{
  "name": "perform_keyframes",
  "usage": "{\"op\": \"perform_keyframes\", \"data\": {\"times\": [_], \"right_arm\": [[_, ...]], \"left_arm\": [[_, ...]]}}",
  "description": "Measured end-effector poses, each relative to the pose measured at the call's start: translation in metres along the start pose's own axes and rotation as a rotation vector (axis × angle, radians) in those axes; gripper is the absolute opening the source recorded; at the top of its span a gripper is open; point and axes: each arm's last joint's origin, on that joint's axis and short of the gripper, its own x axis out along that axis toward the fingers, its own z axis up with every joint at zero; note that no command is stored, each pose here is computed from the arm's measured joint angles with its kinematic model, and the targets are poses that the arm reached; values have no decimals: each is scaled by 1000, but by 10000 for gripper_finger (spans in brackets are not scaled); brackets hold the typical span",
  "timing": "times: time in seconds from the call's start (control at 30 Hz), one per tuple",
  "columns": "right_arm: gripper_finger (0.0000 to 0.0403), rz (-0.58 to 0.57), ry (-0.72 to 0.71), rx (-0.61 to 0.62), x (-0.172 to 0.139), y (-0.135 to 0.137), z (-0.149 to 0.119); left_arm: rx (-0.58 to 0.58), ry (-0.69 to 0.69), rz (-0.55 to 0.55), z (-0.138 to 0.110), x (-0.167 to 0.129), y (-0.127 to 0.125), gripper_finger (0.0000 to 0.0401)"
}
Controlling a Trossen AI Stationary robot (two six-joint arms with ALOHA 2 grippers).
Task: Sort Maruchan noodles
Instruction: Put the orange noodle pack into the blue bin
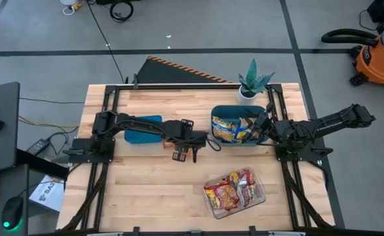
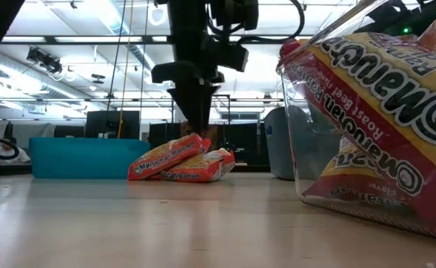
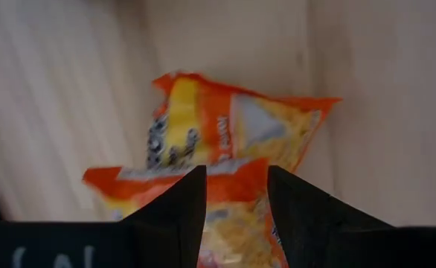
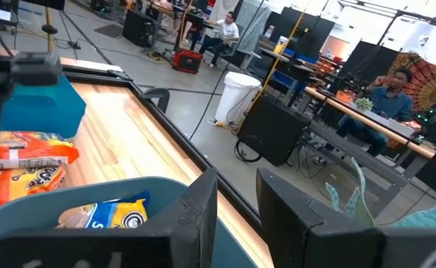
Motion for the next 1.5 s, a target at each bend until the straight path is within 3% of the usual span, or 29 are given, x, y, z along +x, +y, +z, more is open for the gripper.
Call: {"op": "perform_keyframes", "data": {"times": [0.17,0.63,0.8,1.03,1.3,1.5], "right_arm": [[101,1,2,-3,0,0,0],[101,1,3,-1,0,0,0],[101,1,3,-2,0,0,0],[101,1,3,-3,0,0,0],[101,1,3,-4,0,0,0],[101,1,3,-4,0,0,0]], "left_arm": [[8,-30,-108,0,3,5,150],[125,43,-143,-1,29,7,150],[142,65,-104,-1,34,7,144],[179,80,-82,-2,34,7,98],[206,111,-74,-5,34,9,13],[217,120,-4,-2,28,13,6]]}}
